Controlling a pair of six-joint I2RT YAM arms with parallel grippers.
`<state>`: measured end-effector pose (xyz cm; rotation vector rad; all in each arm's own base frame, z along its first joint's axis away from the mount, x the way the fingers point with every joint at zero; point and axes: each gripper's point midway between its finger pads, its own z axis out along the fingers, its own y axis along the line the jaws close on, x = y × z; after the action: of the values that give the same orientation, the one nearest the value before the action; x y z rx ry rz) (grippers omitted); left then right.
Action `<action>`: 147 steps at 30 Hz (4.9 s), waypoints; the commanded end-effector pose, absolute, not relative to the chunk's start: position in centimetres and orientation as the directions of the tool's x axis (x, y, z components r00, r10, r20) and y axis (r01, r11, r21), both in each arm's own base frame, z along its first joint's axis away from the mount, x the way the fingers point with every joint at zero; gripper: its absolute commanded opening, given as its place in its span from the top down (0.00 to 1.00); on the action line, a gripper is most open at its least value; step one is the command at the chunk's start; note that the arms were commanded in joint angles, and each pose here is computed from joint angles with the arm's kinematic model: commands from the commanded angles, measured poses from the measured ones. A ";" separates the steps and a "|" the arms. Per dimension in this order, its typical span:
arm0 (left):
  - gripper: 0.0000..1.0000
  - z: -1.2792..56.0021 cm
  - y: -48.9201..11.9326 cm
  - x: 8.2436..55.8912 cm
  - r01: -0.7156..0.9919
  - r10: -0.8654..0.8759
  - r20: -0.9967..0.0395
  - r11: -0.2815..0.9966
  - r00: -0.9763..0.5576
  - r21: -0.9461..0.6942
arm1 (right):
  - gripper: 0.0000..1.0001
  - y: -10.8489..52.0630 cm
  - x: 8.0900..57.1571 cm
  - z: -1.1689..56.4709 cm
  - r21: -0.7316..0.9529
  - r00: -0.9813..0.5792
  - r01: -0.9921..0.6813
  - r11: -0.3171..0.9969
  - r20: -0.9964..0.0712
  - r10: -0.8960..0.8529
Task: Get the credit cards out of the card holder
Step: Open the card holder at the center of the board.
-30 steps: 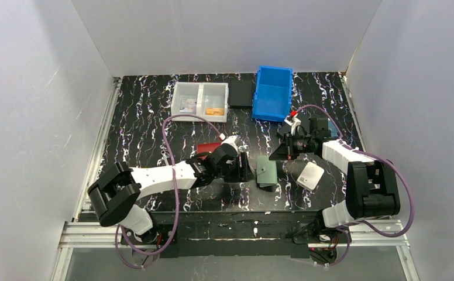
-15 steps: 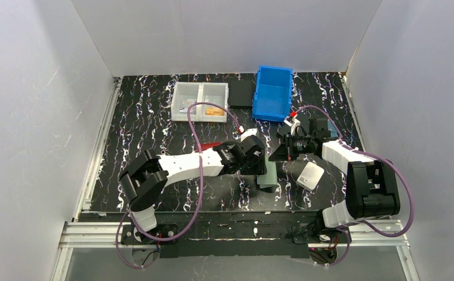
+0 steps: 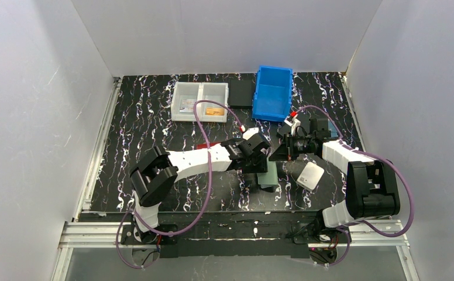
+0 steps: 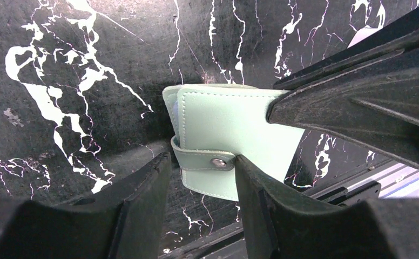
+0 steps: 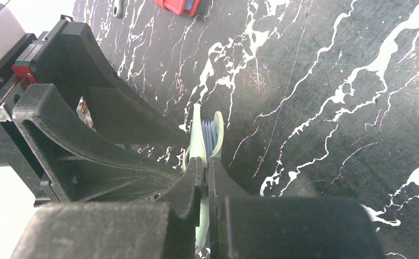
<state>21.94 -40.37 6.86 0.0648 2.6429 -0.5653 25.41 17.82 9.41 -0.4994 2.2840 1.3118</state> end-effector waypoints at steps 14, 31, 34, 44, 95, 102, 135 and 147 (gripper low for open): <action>0.53 8.1 -40.5 22.4 0.093 -0.079 -0.445 0.931 -0.892 -0.352 | 0.99 18.6 25.0 10.8 0.723 -0.812 -0.558 0.407 -0.578 -0.085; 0.77 6.3 -38.5 22.5 0.021 -0.092 -0.439 0.969 -0.894 -0.246 | 0.99 18.7 24.8 10.9 0.724 -0.809 -0.563 0.398 -0.580 -0.089; 0.85 6.5 -38.3 22.5 0.020 -0.094 -0.446 0.969 -0.890 -0.245 | 0.99 18.7 24.8 10.9 0.724 -0.809 -0.564 0.398 -0.581 -0.090; 1.00 6.9 -37.1 22.3 0.008 -0.111 -0.464 0.969 -0.879 -0.248 | 0.99 18.5 25.1 10.7 0.709 -0.806 -0.564 0.423 -0.584 -0.095; 0.37 15.4 -37.3 14.4 0.668 0.063 -0.689 0.320 -0.722 -0.672 | 0.99 19.3 18.1 22.0 0.552 -0.516 -0.833 -0.040 -0.801 -0.303; 0.48 14.9 -38.7 14.1 0.682 0.109 -0.682 0.267 -0.723 -0.681 | 0.99 19.3 18.0 22.1 0.544 -0.509 -0.838 -0.043 -0.808 -0.297; 1.00 12.6 -38.4 13.6 0.589 0.096 -0.589 0.288 -0.802 -0.755 | 0.99 18.8 20.8 17.0 0.598 -0.607 -0.788 0.148 -0.712 -0.354; 1.00 9.9 -36.0 13.7 0.357 0.027 -0.380 0.409 -0.925 -0.840 | 0.19 18.6 23.2 10.1 0.651 -0.691 -0.713 0.260 -0.590 -0.418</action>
<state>13.19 -37.18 9.32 0.4337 2.3395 -1.5187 21.99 19.12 12.21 -1.0369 2.1912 1.4824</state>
